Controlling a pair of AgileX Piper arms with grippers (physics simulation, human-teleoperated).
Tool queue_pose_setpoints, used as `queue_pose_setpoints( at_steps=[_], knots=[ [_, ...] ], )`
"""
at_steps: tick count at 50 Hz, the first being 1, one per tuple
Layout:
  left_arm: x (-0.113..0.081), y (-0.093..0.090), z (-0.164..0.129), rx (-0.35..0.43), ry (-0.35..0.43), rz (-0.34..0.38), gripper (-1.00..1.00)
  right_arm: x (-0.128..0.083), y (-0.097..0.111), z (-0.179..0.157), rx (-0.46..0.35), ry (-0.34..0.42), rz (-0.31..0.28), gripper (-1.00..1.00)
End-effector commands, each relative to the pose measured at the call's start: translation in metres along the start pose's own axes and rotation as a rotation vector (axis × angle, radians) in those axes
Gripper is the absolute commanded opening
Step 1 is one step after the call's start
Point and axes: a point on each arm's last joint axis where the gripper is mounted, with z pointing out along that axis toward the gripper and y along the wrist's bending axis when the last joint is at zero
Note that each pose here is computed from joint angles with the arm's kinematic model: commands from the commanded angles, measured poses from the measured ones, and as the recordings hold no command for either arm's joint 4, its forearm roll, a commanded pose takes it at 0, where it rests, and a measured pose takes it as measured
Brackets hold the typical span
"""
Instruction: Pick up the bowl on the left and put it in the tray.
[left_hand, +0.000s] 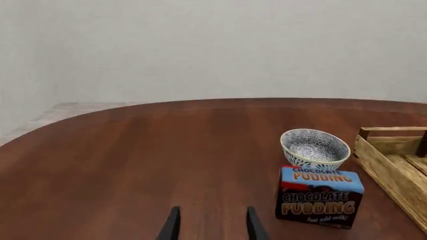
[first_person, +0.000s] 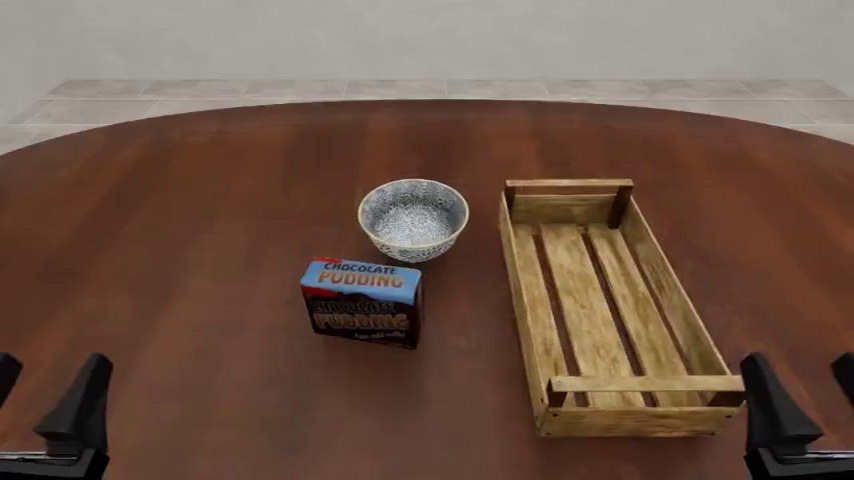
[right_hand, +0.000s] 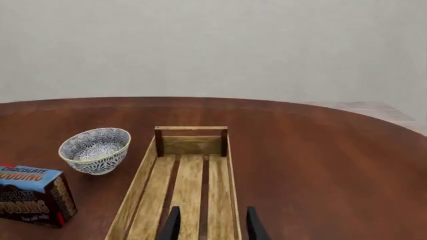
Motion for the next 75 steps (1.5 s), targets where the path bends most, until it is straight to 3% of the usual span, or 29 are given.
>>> queue_pose_setpoints(
  at_steps=[1,18,19,21,24,29,30,43,47,49,53,60,62,66,70,75],
  knots=[
    [-0.001,0.0,0.0,0.0,0.001,0.0,1.0,-0.001,0.0,-0.001,0.002,0.0,-0.006,1.0],
    [-0.001,0.0,0.0,0.0,0.001,0.0,1.0,0.0,0.0,0.014,0.005,0.032,0.007,1.0],
    [-0.001,0.0,0.0,0.0,0.001,0.0,1.0,0.002,-0.002,0.025,0.019,0.076,0.008,1.0],
    [-0.001,0.0,0.0,0.0,0.001,0.0,1.0,0.002,-0.001,0.03,0.016,0.083,0.013,1.0],
    [-0.001,0.0,0.0,0.0,0.001,0.0,1.0,-0.004,-0.002,0.033,0.027,0.08,-0.013,1.0],
    [-0.001,0.0,0.0,0.0,0.001,0.0,1.0,-0.02,-0.006,0.048,0.052,0.101,-0.066,1.0],
    [-0.001,0.0,0.0,0.0,0.001,0.0,1.0,-0.025,-0.002,0.053,0.015,0.095,-0.08,1.0],
    [-0.001,0.0,0.0,0.0,0.001,0.0,1.0,-0.061,0.004,0.098,-0.034,0.129,-0.104,1.0],
    [-0.001,0.0,0.0,0.0,0.0,0.0,1.0,-0.088,0.004,0.104,-0.038,0.111,-0.118,1.0],
    [-0.001,0.0,0.0,0.0,0.001,0.0,1.0,-0.1,0.002,0.104,-0.023,0.088,-0.16,1.0],
    [-0.001,0.0,0.0,0.0,0.001,0.0,1.0,-0.121,0.004,0.112,-0.038,0.083,-0.168,1.0],
    [-0.001,0.0,0.0,0.0,0.001,0.0,1.0,-0.143,0.007,0.128,-0.054,0.094,-0.189,1.0],
    [-0.001,0.0,0.0,0.0,0.001,0.0,1.0,-0.153,0.012,0.137,-0.077,0.117,-0.156,1.0],
    [-0.001,0.0,0.0,0.0,0.001,0.0,1.0,-0.162,0.015,0.144,-0.094,0.134,-0.167,1.0],
    [-0.001,0.0,0.0,0.0,0.001,0.0,1.0,-0.177,0.032,0.162,-0.168,0.203,-0.096,1.0],
    [-0.001,0.0,0.0,0.0,0.001,0.0,1.0,-0.192,0.042,0.17,-0.212,0.24,-0.085,1.0]
  ],
)
